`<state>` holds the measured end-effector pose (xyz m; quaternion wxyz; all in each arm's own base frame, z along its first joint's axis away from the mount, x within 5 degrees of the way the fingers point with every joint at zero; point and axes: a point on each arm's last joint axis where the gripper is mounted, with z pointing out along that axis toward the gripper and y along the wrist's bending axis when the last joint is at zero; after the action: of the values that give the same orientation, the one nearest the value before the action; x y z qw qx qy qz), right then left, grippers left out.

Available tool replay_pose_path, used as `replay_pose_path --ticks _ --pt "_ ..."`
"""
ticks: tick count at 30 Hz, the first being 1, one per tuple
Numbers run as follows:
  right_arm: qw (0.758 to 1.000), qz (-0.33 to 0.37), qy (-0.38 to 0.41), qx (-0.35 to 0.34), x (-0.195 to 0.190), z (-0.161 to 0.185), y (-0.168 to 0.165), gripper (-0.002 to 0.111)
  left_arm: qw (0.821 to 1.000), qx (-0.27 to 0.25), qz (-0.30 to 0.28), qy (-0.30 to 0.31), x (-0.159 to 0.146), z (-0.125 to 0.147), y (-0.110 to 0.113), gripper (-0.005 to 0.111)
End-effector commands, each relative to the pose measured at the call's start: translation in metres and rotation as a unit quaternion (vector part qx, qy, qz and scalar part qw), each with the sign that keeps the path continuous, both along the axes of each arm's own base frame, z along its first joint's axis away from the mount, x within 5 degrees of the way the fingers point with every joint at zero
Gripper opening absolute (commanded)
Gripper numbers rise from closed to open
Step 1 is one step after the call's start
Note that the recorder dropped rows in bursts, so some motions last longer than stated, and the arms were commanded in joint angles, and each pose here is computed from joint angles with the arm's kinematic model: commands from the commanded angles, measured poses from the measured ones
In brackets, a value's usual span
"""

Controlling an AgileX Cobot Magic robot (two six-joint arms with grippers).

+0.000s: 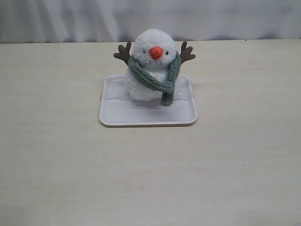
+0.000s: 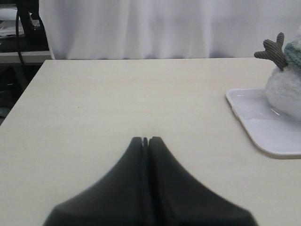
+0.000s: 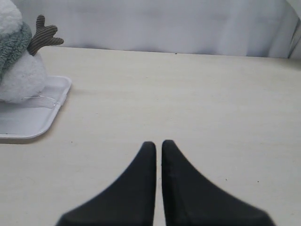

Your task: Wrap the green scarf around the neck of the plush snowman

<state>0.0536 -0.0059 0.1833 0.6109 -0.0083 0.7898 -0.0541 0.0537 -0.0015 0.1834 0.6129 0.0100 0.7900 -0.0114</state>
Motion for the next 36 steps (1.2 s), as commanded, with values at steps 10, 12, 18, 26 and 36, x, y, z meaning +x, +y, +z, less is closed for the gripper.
replay_pose_path --ticks 10,12,18,26,36 --pt "1.000 -0.009 0.002 0.019 -0.0005 -0.0012 -0.0005 0.004 1.000 -0.004 0.001 -0.006 0.0002 0.0005 0.0000 0.000" --pt "1.000 -0.009 0.002 0.019 -0.0005 -0.0012 -0.0005 0.004 1.000 -0.004 0.001 -0.006 0.0002 0.0005 0.0000 0.000" --pt "1.000 -0.008 0.002 0.017 -0.0005 -0.0012 -0.0004 0.004 1.000 -0.004 0.001 -0.006 0.0002 0.0005 0.0000 0.000" --pt "1.000 -0.002 0.004 0.002 -0.0004 -0.0013 0.0000 0.004 1.000 -0.004 0.001 -0.006 0.0002 0.0005 0.0000 0.000" --pt "1.000 0.005 0.005 0.000 -0.0004 -0.0014 0.0010 0.004 1.000 -0.004 0.001 -0.006 0.0002 0.0005 0.0000 0.000"
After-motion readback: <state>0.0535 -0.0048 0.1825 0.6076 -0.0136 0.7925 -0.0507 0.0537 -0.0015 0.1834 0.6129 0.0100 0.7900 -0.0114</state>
